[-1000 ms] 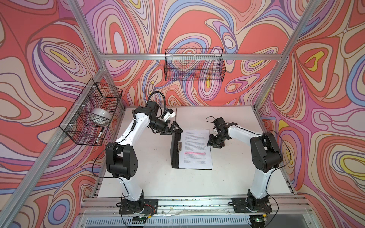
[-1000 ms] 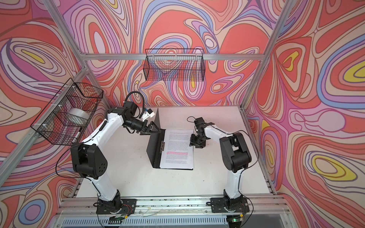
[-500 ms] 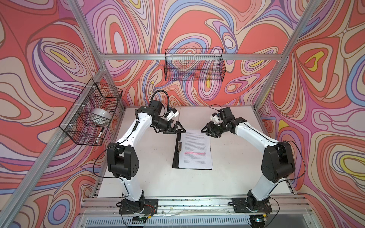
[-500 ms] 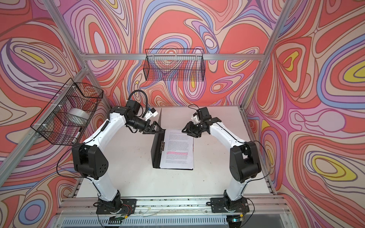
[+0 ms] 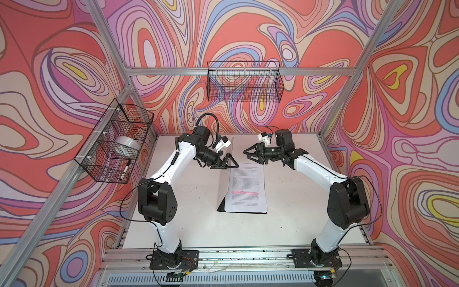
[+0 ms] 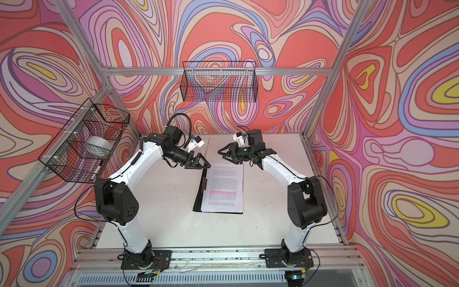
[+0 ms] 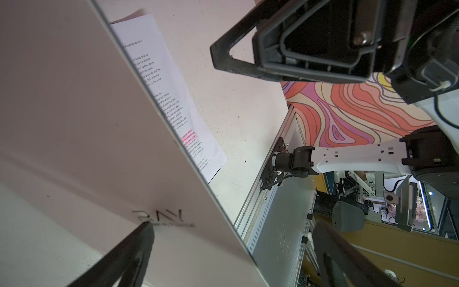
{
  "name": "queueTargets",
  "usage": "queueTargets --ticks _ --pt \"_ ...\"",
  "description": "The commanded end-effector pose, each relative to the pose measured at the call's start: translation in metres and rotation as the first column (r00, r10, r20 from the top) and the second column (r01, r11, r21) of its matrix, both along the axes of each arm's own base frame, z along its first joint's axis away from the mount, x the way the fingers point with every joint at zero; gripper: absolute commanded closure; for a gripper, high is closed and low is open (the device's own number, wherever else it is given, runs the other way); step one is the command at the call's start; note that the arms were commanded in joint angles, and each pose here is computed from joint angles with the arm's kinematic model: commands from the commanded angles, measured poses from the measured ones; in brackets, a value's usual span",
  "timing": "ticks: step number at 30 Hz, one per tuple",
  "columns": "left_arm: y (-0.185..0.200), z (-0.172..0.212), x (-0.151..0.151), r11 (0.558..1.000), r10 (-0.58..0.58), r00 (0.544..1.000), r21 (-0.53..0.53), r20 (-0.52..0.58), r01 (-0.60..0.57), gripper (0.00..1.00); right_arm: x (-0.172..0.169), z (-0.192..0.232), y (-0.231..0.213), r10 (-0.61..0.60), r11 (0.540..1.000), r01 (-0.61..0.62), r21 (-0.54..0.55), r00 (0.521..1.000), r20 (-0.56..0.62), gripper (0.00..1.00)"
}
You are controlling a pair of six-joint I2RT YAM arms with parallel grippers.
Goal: Put the files into the folder
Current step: 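Fold the cover over the sheets with the left gripper while the right pushes it down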
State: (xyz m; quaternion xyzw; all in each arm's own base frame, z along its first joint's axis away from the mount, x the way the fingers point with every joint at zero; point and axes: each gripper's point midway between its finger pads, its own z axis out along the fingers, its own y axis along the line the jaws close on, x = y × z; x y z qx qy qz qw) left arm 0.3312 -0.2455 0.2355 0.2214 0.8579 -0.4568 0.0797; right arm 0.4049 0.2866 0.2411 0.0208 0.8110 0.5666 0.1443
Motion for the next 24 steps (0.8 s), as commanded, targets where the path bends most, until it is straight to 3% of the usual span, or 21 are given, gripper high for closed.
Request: queueTargets --ticks 1,24 --pt "-0.008 0.005 0.001 0.999 -0.022 1.000 -0.032 -0.002 0.022 0.00 0.001 -0.010 0.009 0.028 0.999 -0.027 0.035 0.999 -0.029 0.49" --pt "-0.006 0.017 -0.001 0.999 -0.018 0.999 -0.034 0.028 0.019 0.00 -0.004 -0.030 0.009 0.036 0.999 -0.036 0.002 0.997 -0.067 0.49"
